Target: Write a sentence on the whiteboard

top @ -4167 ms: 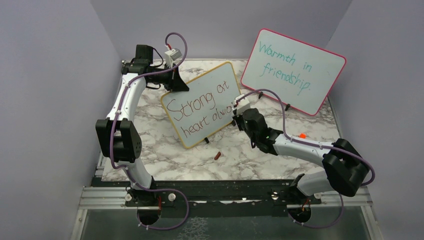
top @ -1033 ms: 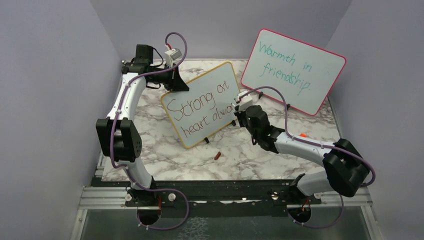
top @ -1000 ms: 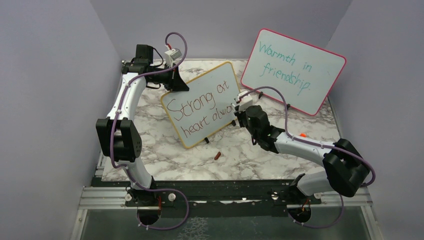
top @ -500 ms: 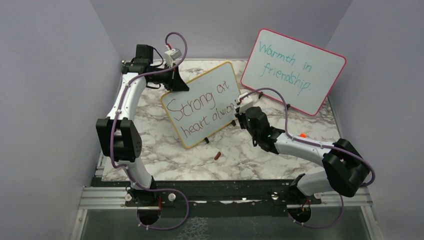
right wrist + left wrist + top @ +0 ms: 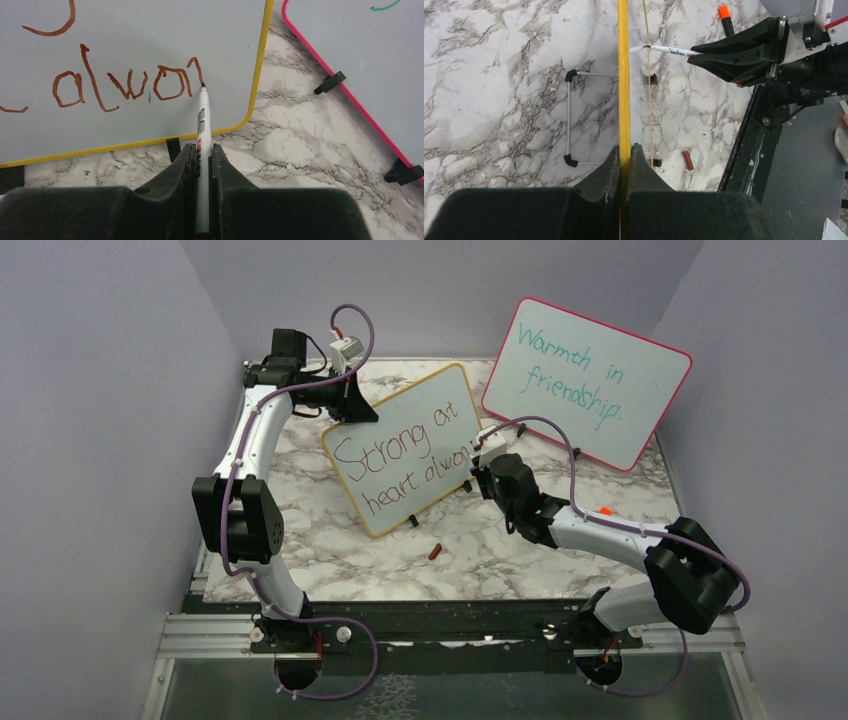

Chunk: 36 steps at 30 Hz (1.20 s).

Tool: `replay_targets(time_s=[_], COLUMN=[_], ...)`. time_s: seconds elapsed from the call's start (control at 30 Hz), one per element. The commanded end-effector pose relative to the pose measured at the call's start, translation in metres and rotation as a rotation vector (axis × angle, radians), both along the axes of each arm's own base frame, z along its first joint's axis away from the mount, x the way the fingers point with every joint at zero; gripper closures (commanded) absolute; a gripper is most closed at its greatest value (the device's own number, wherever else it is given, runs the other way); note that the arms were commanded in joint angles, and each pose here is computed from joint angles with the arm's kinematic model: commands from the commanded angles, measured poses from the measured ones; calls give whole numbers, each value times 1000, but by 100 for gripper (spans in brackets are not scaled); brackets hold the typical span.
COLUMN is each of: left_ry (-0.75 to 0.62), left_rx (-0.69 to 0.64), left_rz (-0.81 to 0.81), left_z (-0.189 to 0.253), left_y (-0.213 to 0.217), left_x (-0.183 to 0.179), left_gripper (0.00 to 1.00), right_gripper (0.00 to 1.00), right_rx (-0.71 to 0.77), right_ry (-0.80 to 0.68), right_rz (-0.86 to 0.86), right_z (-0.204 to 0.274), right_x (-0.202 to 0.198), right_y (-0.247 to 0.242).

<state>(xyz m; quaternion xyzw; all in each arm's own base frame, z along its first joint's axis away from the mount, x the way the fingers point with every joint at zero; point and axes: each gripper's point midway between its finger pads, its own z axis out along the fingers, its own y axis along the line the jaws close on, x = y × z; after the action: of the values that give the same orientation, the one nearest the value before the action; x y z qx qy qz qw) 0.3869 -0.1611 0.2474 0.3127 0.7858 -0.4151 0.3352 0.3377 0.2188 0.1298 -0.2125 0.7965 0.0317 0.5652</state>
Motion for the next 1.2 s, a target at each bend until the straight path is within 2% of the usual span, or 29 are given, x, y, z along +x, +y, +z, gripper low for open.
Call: replay_targets(time_s=[0.0,0.77,1.17], left_ry=[32,32,31], left_rx=[90,91,91], left_rz=[-4,-3,-2], left_z=[-31,-31,-31], left_y=[6,6,7], left_x=[2,2,2], left_gripper=[100,100,100], right_gripper=[99,99,99], right_rx=[-8,46,25], right_ry=[4,-114,-29], right_rz=[-49,-56,-34], right_z=[-4,37,12], right_x=[2,23,12], right_y=[-10,-1,-2])
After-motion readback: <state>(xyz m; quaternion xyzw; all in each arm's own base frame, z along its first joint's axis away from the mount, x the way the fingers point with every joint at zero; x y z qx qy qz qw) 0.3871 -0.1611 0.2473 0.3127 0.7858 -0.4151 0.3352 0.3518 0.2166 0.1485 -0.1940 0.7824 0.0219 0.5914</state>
